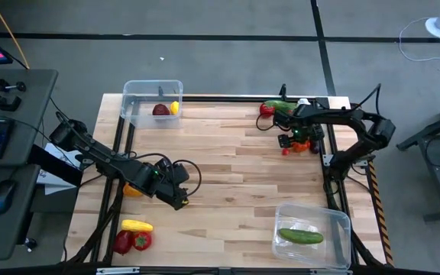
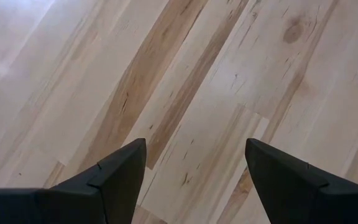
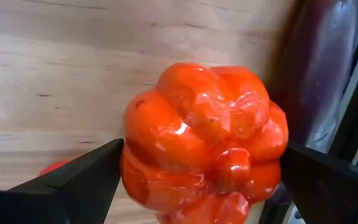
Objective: Sort produce into baskets
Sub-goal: Put the orange pumpkin into the bottom transparent bin
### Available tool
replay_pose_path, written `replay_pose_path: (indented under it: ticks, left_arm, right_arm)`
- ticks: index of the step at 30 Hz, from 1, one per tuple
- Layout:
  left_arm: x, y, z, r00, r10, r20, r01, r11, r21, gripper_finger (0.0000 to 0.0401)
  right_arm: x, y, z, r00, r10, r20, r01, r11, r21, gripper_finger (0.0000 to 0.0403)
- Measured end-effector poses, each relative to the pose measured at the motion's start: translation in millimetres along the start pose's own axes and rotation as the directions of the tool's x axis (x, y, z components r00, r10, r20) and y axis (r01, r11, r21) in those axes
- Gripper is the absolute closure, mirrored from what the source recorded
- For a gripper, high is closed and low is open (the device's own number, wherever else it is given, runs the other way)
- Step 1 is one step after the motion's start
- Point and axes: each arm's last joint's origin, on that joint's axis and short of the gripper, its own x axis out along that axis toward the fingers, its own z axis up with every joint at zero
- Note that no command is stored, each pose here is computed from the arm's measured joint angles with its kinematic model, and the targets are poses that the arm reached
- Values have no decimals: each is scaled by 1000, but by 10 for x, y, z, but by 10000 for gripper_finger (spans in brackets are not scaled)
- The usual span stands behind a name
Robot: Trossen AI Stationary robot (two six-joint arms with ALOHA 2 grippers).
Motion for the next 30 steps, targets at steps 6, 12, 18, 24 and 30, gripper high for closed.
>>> replay_pose_path:
  ticks: [6, 12, 18, 24, 30]
  left_arm:
    - [0, 1, 1, 1000, 3, 4, -3, 1000, 5, 140]
    - [0, 1, 1, 1000, 4, 4, -4, 1000, 4, 140]
    - [0, 1, 1, 1000, 3, 3, -3, 1000, 4, 140]
    - [0, 1, 1, 1000, 3, 3, -3, 1000, 4, 140]
    - [0, 0, 0, 1000, 3, 3, -3, 1000, 5, 140]
  right_arm:
    - [-1, 28, 32, 999, 24, 38, -22, 999, -30, 4]
    - [-7, 89, 96, 991, 94, 94, -91, 995, -36, 4]
    - [-1, 91, 125, 989, 116, 95, -116, 993, -1, 4]
    - [1, 89, 120, 988, 137, 66, -137, 991, 3, 7]
    - [3, 75, 100, 991, 130, 39, -130, 991, 0, 45]
